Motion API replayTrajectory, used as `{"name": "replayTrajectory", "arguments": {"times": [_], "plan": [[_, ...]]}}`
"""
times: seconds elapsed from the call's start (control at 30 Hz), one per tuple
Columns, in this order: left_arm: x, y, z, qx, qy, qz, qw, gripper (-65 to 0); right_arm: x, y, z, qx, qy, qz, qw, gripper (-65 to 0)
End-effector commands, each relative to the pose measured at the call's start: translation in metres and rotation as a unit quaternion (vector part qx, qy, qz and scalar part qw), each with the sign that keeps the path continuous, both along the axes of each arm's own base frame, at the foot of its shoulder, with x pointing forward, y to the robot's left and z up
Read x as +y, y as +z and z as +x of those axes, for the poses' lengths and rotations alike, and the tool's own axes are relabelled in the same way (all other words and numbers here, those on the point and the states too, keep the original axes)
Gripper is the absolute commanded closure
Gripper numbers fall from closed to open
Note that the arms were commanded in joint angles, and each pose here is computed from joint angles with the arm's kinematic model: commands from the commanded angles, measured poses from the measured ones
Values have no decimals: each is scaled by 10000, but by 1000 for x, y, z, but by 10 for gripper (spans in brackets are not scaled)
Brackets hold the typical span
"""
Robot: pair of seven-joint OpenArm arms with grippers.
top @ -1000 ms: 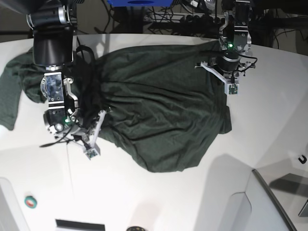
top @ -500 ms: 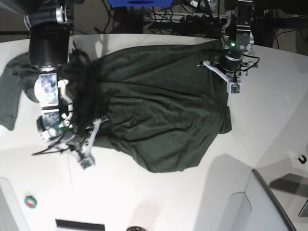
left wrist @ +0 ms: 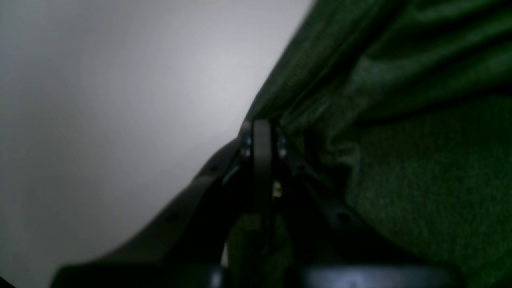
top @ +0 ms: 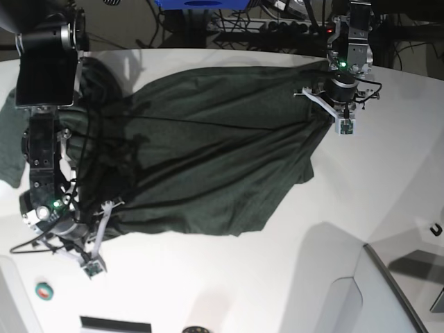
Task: Layout the t-shirt on the table in an organized manner, then fold the t-shirt properly
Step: 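Drag the held shirt fabric with the right gripper away from the left gripper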
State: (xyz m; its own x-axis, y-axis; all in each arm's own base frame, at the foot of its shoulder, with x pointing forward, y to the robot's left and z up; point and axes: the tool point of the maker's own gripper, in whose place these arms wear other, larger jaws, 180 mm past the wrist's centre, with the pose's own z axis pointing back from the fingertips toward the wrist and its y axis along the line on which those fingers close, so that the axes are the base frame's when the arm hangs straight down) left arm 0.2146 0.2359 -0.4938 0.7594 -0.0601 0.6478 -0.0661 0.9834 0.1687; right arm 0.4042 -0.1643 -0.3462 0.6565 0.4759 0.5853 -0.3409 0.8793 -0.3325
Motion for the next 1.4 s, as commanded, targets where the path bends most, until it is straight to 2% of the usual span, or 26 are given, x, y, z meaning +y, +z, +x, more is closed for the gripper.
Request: {"name": "replayTrajectory", "arguments": {"times": [0.0,0.3,0.47,0.57,0.73,0.8,0.9,1.03,1.1,1.17,1.23,1.3,1.37], "plan": [[4,-17,-26,620,89,27,9980,0,-6,25,15,-397,-22,-21,9992,-6],[4,-17,-26,628,91,27,9980,0,-20,52,32,-687,-61,-177,9975,-6],[5,-17,-26,628,89,34,9980,0,-38,62,33,-677,-220,-572,9958,-3],[5,-16,-26,612,88,38,9981,0,-31,60,15,-635,-189,-616,9959,-2],[1,-14,-22,557,99,-21,9984,0,13,50,-38,-723,45,-229,9971,-2],[1,-14,-22,556,103,-27,9984,0,33,36,-66,-547,235,-116,9982,-2],[1,-15,-23,564,103,-27,9984,0,53,-8,-121,169,490,-9,9987,-2],[1,-15,-24,579,103,-27,9983,0,84,-55,-177,1017,948,115,9902,-8],[1,-15,-24,589,97,-14,9982,0,94,-61,-188,1146,1083,157,9874,-12],[1,-15,-23,579,104,-28,9983,0,96,-61,-190,1172,1107,159,9868,-81],[0,-15,-23,581,97,-30,9983,0,95,-53,-186,1081,1083,106,9882,-204],[0,-15,-24,588,97,-30,9982,0,94,-41,-179,924,1063,78,9900,-300],[0,-16,-25,596,97,-30,9982,0,92,-32,-165,763,1041,35,9916,-344]]}}
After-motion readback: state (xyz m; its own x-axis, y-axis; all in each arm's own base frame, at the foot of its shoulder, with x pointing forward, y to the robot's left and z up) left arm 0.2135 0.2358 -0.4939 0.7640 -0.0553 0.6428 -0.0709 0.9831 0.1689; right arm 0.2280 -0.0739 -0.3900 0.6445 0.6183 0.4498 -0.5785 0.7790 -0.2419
